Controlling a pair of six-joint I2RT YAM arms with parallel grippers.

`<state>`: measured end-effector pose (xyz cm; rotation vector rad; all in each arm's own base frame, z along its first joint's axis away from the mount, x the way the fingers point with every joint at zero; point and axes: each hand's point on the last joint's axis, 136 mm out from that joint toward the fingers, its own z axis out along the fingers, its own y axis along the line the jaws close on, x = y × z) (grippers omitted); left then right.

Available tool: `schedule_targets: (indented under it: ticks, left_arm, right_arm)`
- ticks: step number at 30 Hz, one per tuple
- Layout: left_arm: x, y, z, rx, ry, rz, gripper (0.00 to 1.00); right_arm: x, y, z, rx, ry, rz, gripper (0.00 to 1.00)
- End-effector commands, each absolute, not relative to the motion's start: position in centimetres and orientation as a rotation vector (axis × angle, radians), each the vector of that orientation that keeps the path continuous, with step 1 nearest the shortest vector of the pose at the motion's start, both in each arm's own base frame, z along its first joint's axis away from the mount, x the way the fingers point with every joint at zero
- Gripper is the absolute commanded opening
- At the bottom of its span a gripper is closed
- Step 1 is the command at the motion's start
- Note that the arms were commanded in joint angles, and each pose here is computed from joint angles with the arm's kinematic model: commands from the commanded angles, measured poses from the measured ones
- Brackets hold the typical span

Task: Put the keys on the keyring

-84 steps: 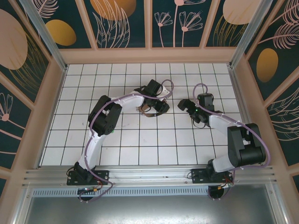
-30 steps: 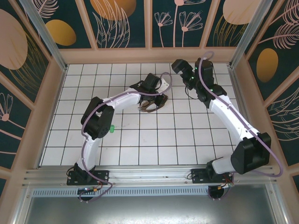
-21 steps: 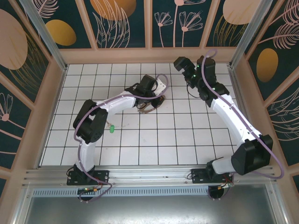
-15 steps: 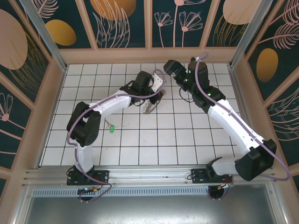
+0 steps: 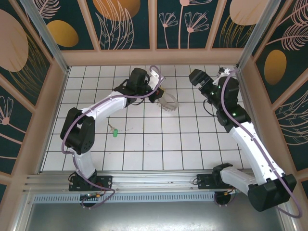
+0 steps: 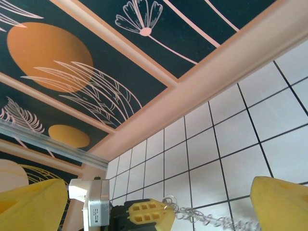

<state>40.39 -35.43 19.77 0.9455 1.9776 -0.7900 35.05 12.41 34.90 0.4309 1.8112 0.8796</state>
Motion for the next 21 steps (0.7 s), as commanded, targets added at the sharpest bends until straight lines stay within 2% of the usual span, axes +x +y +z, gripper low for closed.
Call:
schedule_targets:
  ticks: [1, 7, 11, 21]
  left_arm:
    - [39.8, -35.5, 23.5, 0.989, 1.84, -0.832, 0.0]
    - [37.7, -35.2, 27.6, 1.048, 1.718, -0.904, 0.0]
    - [36.2, -34.9, 30.2, 1.074, 1.647, -0.956, 0.0]
    - [32.7, -35.5, 33.0, 1.179, 1.535, -1.141, 0.0]
  right_arm:
    - [35.1, 12.7, 34.6, 0.324, 1.8, 0.922, 0.97]
    - [36.4, 12.4, 31.6, 0.264, 1.829, 0.964, 0.9]
    - [36.0, 14.3, 30.5, 0.1, 1.815, 1.058, 0.8]
    - [33.1, 17.8, 32.6, -0.346, 1.642, 1.248, 0.57]
